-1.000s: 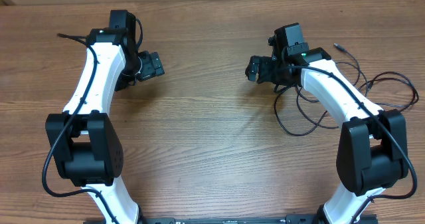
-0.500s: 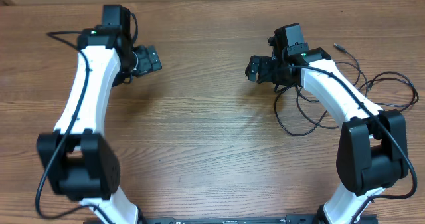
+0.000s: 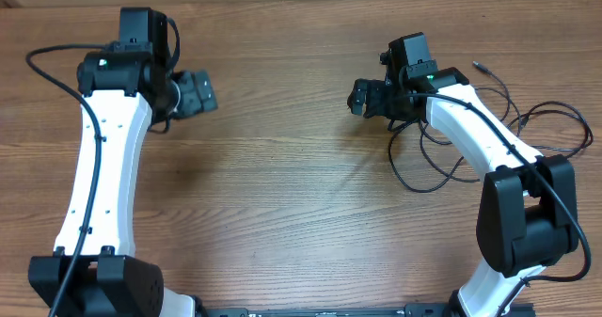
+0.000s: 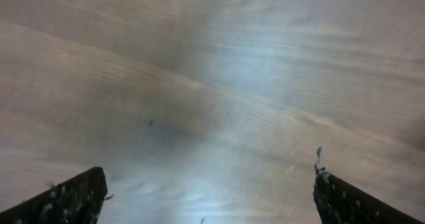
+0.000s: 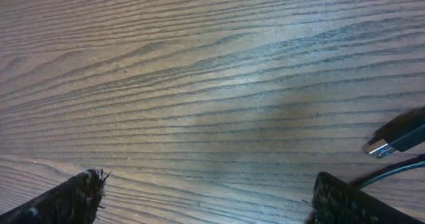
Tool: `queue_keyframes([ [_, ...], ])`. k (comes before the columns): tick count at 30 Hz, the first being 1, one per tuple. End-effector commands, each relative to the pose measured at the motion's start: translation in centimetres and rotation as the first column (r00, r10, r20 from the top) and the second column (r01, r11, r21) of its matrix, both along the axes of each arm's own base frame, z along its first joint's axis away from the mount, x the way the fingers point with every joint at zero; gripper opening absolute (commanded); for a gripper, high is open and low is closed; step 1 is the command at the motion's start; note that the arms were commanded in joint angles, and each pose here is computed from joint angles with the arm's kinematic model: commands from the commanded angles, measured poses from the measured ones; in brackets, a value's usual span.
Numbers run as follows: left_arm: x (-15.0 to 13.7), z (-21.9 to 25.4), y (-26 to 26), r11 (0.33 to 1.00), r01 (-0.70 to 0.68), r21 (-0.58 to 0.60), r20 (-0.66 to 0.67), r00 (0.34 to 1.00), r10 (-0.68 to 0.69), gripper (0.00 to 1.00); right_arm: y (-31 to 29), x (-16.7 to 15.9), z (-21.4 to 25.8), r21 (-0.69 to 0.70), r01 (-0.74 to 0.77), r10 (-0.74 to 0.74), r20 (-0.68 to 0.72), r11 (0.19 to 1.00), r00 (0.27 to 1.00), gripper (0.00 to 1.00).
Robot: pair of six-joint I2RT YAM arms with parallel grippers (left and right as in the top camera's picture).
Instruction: Untangle cables
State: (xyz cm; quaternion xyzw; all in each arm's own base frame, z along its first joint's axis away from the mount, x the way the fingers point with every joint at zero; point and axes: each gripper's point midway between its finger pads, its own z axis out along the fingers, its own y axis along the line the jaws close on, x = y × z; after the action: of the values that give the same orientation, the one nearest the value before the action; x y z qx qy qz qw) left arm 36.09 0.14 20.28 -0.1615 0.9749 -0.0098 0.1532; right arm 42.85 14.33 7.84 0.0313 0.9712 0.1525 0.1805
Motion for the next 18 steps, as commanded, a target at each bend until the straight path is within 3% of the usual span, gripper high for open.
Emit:
queue_keyframes([
  [1,-0.6,1.0,0.3,0.999,0.019,0.029,0.014,1.0,-0.019,1.0,0.0,0.3,0.9,0.001,0.007,-0.007,0.026,1.0,1.0,1.0],
  [13,-0.3,0.9,-0.5,0.999,0.041,0.021,0.027,0.999,-0.041,0.99,0.0,0.3,0.9,0.001,0.007,-0.007,0.026,1.0,1.0,1.0],
  [18,1.2,0.3,-3.0,0.995,0.101,-0.011,0.086,0.991,-0.099,1.0,0.0,0.3,0.9,0.001,0.007,-0.007,0.026,1.0,1.0,1.0],
])
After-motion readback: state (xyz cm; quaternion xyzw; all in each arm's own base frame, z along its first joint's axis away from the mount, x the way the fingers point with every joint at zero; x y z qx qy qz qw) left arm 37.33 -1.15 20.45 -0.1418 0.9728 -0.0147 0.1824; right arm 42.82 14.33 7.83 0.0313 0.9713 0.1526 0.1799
